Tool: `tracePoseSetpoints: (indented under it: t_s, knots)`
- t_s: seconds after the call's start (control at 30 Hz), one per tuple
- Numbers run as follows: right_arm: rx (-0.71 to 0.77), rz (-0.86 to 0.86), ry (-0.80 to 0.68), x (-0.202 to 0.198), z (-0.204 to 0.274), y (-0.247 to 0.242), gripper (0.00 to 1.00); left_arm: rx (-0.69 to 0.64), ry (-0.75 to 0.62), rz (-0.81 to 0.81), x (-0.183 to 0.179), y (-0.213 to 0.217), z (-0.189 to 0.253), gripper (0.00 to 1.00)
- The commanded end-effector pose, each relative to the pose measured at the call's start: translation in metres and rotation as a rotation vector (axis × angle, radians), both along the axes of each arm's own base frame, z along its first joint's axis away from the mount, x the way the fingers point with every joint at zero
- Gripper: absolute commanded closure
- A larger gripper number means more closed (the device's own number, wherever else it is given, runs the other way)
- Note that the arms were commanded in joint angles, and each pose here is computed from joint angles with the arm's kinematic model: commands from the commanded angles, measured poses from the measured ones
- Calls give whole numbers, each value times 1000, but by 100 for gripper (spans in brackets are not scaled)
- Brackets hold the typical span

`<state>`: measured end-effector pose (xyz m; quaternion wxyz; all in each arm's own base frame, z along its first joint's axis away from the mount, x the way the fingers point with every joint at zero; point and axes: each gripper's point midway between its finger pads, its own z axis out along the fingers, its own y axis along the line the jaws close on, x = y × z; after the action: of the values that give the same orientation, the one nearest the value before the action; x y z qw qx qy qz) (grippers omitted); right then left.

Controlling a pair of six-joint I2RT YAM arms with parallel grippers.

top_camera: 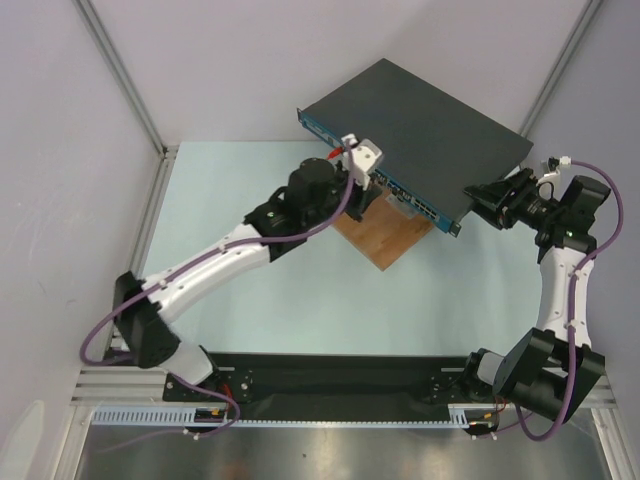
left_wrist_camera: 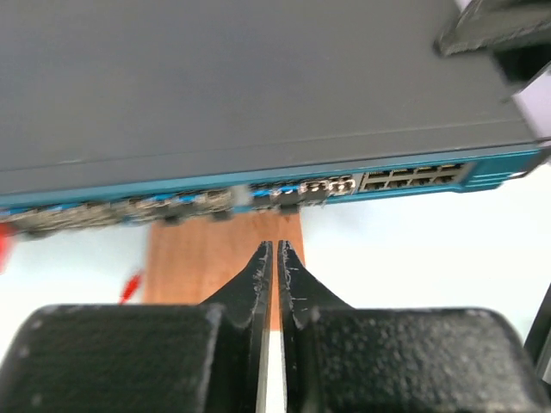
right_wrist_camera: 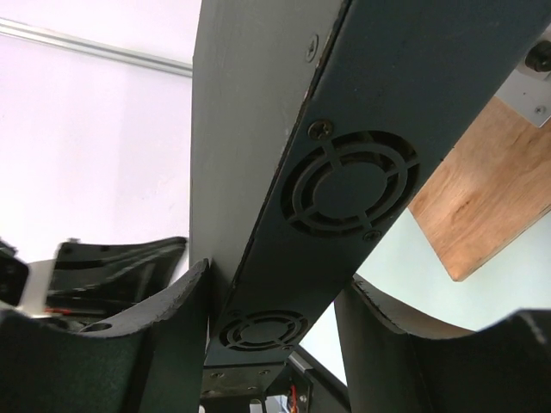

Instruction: Insert the plug into the switch port

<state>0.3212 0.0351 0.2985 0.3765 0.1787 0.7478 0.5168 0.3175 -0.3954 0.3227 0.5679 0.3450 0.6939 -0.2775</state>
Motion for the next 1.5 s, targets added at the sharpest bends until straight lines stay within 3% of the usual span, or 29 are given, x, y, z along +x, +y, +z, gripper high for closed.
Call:
tracePoseSetpoints:
  t_s: [0.0, 0.07, 0.17, 0.2, 0.3, 0.37, 0.4, 0.47, 0.5, 0.7, 0.8, 0.97, 1.23, 1.47]
  knots:
    - [-166, 24, -130, 2, -9, -12, 98, -70, -59, 18, -12, 29, 36, 91]
    - [-173, 24, -130, 2, -11, -14, 94, -74, -52, 24, -20, 45, 40, 89]
    - [-176, 32, -136, 2, -12, -15, 78, -98, 5, 75, -22, 75, 35, 84]
    - [-178, 29, -138, 2, -12, -16, 63, -101, 39, 97, -22, 83, 28, 81]
    - [-189, 23, -154, 4, -8, -19, 37, -133, 131, 167, -16, 116, 19, 77]
    - [-200, 19, -165, 4, -5, -22, 26, -156, 170, 206, -14, 141, 17, 72]
    - [-210, 16, -178, 4, 1, -23, 18, -182, 191, 199, -18, 147, 19, 61]
    - [-216, 6, -182, 4, 4, -27, 11, -203, 204, 201, -19, 163, 20, 51]
    - [-227, 4, -190, 3, 5, -29, 2, -217, 193, 203, -26, 173, 24, 43]
    - [-271, -19, -210, -11, 18, -37, 0, -158, 254, 277, -35, 230, 4, 8]
    - [-303, -44, -225, -24, 24, -47, 1, -120, 353, 336, -39, 260, -14, 0]
    - [-366, -38, -245, -45, 39, -41, 0, -56, 543, 507, -39, 304, -41, 0]
    - [-673, 55, -304, -72, 35, 7, 0, -4, 477, 577, -56, 324, -29, 0]
    - [-724, 93, -297, -88, 23, 19, 0, 23, 422, 638, -69, 338, -33, 0]
